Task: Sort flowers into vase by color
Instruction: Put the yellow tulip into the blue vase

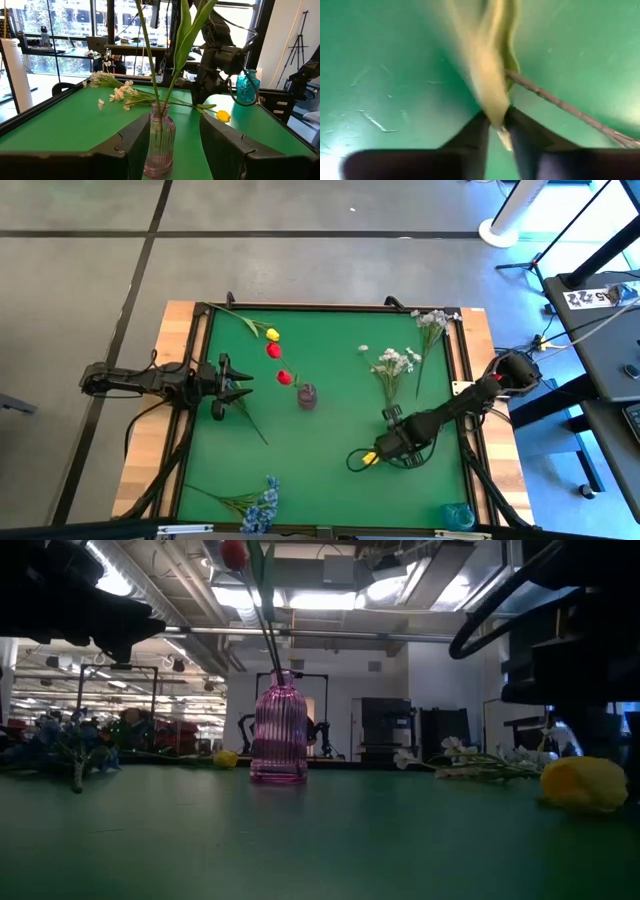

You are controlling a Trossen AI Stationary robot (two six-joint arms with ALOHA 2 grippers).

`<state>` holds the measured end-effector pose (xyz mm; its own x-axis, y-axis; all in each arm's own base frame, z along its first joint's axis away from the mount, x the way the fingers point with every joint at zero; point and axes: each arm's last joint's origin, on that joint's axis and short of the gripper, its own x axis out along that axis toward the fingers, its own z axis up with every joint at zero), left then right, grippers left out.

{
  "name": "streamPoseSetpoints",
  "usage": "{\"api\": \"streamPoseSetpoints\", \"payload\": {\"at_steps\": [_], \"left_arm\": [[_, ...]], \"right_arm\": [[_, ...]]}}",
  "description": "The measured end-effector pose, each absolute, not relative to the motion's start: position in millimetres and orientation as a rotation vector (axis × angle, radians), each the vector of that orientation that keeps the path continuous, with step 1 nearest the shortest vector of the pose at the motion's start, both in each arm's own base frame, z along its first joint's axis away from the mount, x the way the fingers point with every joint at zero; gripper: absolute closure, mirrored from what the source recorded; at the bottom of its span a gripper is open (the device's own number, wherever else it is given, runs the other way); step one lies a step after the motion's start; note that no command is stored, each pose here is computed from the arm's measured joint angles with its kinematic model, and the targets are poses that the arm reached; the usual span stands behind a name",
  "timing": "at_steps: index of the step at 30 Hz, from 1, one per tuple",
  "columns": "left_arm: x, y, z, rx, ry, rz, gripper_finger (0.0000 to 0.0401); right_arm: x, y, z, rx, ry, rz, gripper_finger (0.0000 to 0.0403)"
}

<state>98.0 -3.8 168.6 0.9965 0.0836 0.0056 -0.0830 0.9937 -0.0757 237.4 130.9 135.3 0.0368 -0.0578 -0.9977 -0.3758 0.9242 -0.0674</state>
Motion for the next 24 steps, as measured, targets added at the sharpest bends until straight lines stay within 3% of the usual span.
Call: {"api": "streamPoseSetpoints", "payload": {"at_steps": [2, 9, 24], "left_arm": [[97.9, -3.8, 168.7, -0.075, -0.009, 0.083, 0.0234], [97.9, -3.8, 168.6, -0.076, -0.009, 0.084, 0.0234], [97.9, -3.8, 168.7, -0.076, -0.009, 0.083, 0.0234]], "right_arm": [[236.9, 131.2, 137.9, -0.318, 1.523, 0.267, 0.0386], [224.4, 148.2, 184.1, -0.171, 1.33, 0.476, 0.0394], [156.8, 146.6, 347.8, 0.181, 0.323, 0.8, 0.0397]]}}
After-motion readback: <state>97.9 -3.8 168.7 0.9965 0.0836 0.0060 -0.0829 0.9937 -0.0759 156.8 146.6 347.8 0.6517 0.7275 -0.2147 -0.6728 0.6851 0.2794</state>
